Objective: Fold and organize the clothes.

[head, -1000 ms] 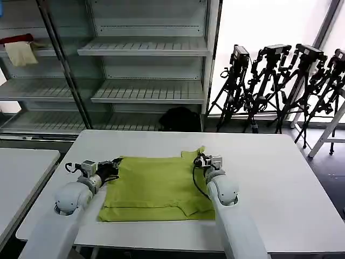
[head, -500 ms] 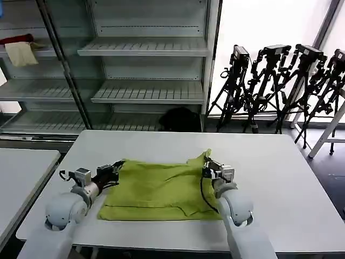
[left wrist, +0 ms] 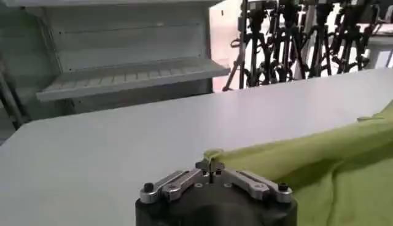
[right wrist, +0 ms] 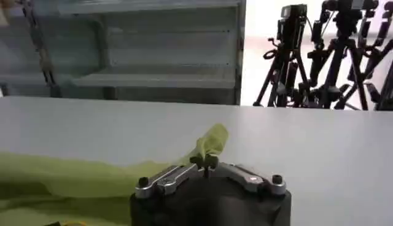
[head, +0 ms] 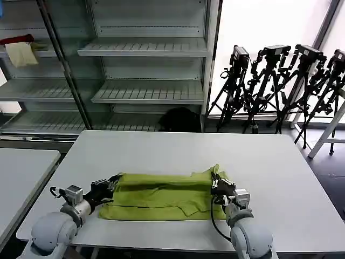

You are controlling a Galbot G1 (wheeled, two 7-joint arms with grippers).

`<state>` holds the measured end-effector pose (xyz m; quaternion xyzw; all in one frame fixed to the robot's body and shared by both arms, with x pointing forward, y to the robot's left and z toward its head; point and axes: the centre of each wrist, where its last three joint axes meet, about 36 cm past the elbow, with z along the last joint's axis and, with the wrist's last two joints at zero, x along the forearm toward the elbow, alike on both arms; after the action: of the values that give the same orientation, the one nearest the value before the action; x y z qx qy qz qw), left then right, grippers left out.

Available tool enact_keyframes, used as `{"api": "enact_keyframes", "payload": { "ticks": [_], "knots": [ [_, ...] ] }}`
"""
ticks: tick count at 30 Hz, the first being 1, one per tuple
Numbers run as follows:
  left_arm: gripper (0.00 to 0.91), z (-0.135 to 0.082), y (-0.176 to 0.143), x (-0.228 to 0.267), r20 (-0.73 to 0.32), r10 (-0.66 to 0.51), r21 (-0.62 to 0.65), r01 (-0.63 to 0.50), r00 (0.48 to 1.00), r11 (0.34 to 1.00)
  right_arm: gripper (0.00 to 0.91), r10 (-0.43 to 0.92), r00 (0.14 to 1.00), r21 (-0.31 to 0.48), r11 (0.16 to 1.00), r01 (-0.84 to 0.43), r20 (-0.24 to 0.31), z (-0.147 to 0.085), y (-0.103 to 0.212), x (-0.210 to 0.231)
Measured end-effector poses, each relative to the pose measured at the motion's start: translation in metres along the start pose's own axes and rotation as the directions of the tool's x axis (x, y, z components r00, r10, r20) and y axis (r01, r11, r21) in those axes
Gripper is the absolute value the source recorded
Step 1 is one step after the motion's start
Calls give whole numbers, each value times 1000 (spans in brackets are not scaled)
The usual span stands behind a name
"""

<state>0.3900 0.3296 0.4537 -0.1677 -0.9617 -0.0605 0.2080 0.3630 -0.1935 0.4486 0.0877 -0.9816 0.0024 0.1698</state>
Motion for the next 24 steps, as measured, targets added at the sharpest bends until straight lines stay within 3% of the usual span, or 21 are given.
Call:
{"api": "enact_keyframes", "payload": {
  "ticks": [23, 24],
  "knots": [
    [10, 18, -22, 13, -53, 0, -69, -4, 999, 998, 0, 67, 996, 62, 996, -64, -52, 20, 8, 24],
    [20, 18, -23, 13, -55, -1, -72, -3, 999, 997, 60, 70, 996, 67, 996, -66, -52, 20, 8, 24]
  ]
}}
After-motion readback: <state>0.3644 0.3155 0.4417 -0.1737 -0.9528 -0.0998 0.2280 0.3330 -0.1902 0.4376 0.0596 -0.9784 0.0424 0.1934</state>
